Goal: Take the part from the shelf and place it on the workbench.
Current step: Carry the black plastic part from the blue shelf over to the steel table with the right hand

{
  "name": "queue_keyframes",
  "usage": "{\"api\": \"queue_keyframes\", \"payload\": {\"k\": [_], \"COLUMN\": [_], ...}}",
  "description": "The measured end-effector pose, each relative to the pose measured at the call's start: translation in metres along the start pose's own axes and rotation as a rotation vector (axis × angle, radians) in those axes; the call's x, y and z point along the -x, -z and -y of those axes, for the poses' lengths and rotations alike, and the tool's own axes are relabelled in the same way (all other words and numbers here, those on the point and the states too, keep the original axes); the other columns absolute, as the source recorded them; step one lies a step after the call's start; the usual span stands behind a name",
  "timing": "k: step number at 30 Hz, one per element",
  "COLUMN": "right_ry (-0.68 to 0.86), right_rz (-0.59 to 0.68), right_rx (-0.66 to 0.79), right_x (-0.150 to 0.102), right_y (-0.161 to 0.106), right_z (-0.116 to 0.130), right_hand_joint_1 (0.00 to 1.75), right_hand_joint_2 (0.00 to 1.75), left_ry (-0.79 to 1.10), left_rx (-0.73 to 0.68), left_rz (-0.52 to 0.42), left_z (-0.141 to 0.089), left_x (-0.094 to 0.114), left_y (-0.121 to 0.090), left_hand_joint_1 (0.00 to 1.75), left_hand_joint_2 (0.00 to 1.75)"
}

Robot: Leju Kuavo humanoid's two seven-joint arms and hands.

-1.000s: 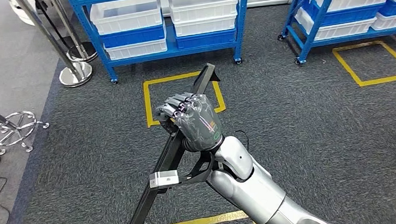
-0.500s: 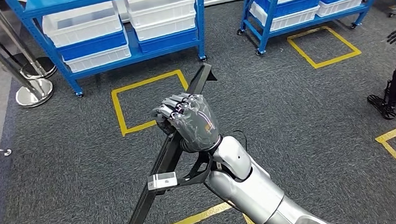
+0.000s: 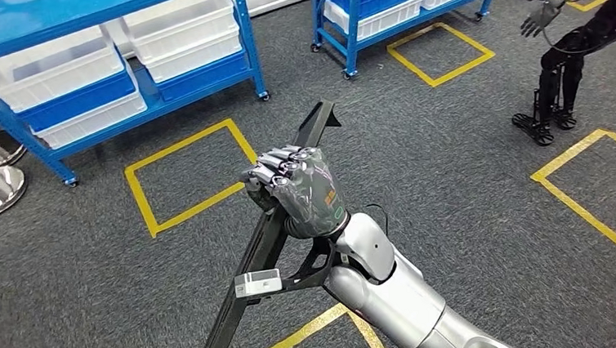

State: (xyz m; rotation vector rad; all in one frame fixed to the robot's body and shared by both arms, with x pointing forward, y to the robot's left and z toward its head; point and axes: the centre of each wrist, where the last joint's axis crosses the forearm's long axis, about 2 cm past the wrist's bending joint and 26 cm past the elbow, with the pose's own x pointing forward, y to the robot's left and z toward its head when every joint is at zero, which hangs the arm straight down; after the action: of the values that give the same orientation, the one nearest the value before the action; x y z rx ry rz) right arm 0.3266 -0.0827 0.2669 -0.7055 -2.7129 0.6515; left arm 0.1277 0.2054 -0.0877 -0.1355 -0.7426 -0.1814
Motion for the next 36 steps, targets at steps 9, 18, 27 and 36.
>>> {"api": "queue_keyframes", "payload": {"k": [9,18,27,36], "right_ry": [-0.006,-0.006,-0.001,0.003], "right_rz": [0.024,0.038,0.046,0.044], "right_rx": [0.039,0.044,0.045,0.030], "right_x": [0.001,0.002,0.001,-0.001], "right_y": [0.012,0.019,0.025,0.024], "right_z": [0.007,0.009,0.008,0.005], "right_hand_joint_1": [1.75,1.75,1.75,1.75], "right_hand_joint_2": [1.75,1.75,1.75,1.75], "left_ry": [-0.001,-0.002,-0.019,-0.031], "left_rx": [-0.023,-0.036,-0.040,-0.029], "left_rz": [0.034,0.052,0.036,0.030], "left_z": [-0.007,-0.012,-0.010,-0.010], "left_x": [-0.010,-0.014,-0.003,0.000], "left_y": [0.005,0.007,0.002,0.000], "left_hand_joint_1": [0.00,0.00,0.00,0.00], "left_hand_joint_2": [1.75,1.75,1.75,1.75]}}
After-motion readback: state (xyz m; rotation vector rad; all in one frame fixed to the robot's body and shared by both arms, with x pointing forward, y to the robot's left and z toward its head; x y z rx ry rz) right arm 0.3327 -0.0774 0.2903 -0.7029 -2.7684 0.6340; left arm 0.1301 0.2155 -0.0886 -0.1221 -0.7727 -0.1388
